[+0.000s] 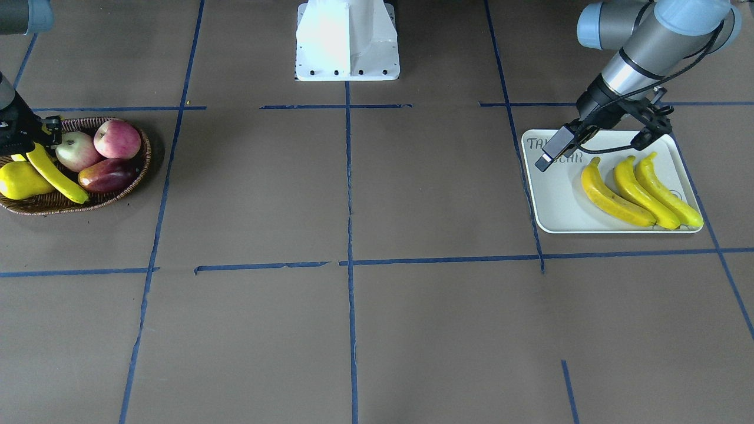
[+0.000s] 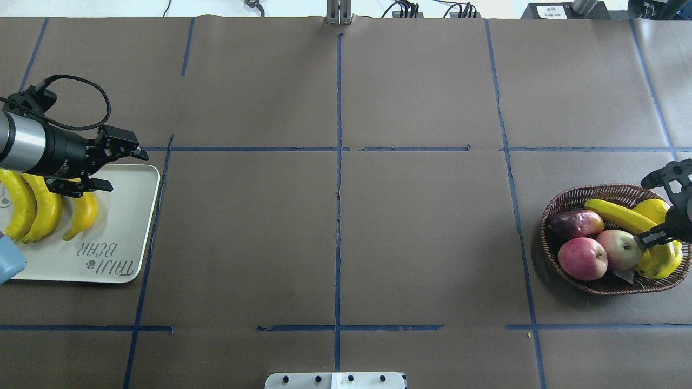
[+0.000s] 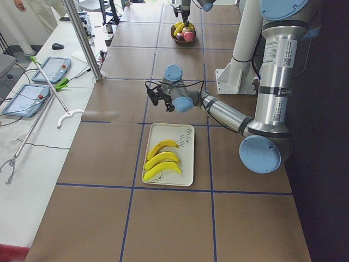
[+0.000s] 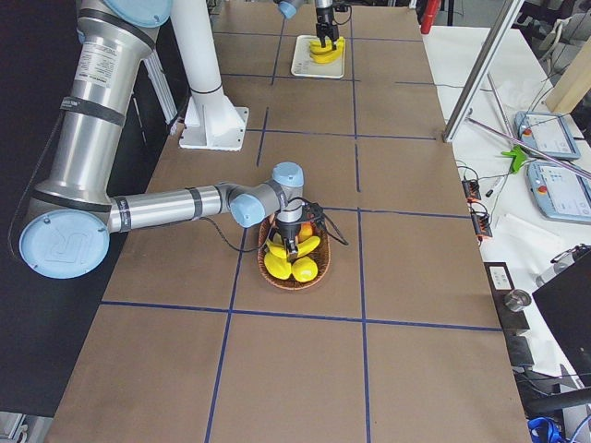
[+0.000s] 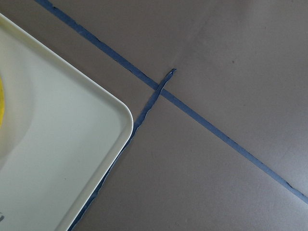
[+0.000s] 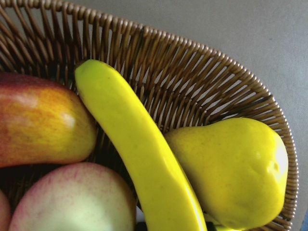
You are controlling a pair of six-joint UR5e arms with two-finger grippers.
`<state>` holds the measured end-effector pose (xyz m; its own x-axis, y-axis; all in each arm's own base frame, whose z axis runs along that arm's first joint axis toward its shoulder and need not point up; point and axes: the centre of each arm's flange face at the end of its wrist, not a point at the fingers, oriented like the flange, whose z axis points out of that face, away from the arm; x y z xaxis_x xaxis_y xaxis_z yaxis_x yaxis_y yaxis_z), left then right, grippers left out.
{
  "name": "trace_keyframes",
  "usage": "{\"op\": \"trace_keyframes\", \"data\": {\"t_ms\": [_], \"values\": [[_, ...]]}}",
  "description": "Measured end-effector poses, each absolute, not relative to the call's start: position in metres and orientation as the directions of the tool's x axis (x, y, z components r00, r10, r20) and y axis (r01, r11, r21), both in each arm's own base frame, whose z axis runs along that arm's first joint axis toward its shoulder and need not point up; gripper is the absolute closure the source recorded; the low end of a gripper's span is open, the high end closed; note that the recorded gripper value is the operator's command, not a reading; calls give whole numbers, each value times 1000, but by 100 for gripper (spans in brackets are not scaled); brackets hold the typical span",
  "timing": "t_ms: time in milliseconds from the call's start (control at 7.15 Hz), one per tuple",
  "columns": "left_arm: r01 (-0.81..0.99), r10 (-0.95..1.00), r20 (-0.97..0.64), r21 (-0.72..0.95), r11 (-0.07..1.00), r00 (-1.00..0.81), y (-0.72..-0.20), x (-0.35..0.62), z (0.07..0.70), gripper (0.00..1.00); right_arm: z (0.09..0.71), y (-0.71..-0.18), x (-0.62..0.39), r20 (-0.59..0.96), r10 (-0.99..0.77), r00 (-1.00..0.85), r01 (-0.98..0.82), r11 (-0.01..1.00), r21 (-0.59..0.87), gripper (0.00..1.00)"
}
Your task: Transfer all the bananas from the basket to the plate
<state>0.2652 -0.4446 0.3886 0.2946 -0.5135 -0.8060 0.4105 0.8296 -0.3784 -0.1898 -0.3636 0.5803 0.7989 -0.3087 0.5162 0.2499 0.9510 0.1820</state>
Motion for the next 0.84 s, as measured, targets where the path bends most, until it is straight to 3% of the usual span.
{"op": "trace_keyframes", "data": {"t_ms": [839], "values": [[398,-482,-824,-352,847,297,-441,288,374,0,481,-387,-155,613,-293,733,109,941,320,96]]}}
